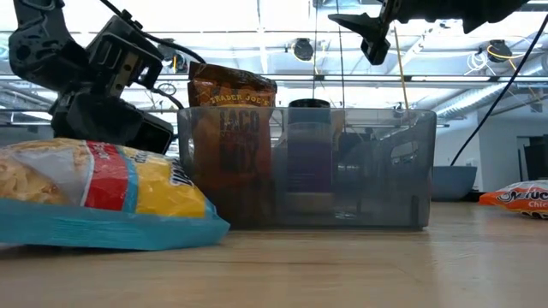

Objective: Pick & Place Food Item
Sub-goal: Put the blue noodle pack into the top black bin

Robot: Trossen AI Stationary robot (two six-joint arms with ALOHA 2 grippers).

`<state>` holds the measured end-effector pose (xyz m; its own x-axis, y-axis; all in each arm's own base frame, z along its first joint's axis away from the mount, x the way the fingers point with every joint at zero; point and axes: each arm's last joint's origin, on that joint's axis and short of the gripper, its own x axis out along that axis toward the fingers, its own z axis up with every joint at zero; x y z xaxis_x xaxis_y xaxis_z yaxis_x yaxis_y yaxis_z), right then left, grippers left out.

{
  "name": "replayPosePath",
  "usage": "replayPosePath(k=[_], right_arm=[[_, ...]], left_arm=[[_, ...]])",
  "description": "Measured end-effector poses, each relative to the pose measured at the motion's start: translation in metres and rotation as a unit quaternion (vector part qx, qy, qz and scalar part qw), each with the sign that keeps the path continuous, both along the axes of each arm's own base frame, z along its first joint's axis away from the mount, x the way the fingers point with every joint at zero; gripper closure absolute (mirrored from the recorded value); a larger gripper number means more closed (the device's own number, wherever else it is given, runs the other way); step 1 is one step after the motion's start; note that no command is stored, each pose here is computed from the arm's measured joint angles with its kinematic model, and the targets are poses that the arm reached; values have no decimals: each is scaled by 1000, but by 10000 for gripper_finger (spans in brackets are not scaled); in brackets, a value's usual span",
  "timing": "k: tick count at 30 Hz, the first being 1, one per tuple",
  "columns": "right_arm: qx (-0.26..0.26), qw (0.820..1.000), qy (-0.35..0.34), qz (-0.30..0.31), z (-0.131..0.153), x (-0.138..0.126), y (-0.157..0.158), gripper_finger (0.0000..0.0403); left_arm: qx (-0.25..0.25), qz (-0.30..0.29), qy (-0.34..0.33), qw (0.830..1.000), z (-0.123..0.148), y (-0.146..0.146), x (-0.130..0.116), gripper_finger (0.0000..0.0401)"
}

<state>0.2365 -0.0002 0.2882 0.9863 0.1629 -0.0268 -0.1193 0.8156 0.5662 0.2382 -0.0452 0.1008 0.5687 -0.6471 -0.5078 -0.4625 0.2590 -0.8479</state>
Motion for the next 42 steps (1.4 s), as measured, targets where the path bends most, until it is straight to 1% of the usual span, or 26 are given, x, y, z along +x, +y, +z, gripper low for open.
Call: replayPosePath(k=[2, 6, 9, 13, 16, 18, 21, 24, 27, 29, 33, 38, 42], right_arm=[[-4, 1000, -1, 0, 0, 0, 0, 154], [-6, 1000, -1, 0, 0, 0, 0, 154], [-7, 1000, -1, -1, 0, 0, 0, 154], [-7, 1000, -1, -1, 0, 0, 0, 154], [-6, 1000, 1, -1, 0, 0, 0, 154], [-5, 1000, 4, -1, -1, 0, 0, 154], [-4, 1000, 12, -1, -3, 0, 0, 154], [-4, 1000, 17, -1, -4, 0, 0, 154], [-4, 1000, 19, -1, -4, 0, 0, 154], [-4, 1000, 18, -2, -4, 0, 0, 154], [-6, 1000, 18, -2, -4, 0, 0, 154], [-7, 1000, 20, -2, -4, 0, 0, 154], [-10, 1000, 21, -1, -5, 0, 0, 154]], left_arm=[[-1, -7, -5, 1000, 0, 2, 0, 395], [-12, -17, -6, 1000, 0, 5, 0, 391], [-21, -24, -7, 999, 3, 7, -1, 397], [-22, -17, -7, 1000, 8, 10, -4, 394], [-17, -17, -6, 1000, 17, 12, -8, 397], [-9, -16, 11, 1000, 21, 14, -14, 395], [4, -10, 17, 1000, 30, 17, -22, 397], [19, 5, 18, 1000, 42, 19, -31, 396], [35, 23, 5, 999, 54, 22, -39, 398], [48, 43, 0, 998, 61, 24, -45, 397], [68, 83, -44, 993, 80, 27, -56, 398], [86, 139, -98, 982, 100, 31, -68, 398], [101, 162, -116, 975, 119, 33, -75, 399]])
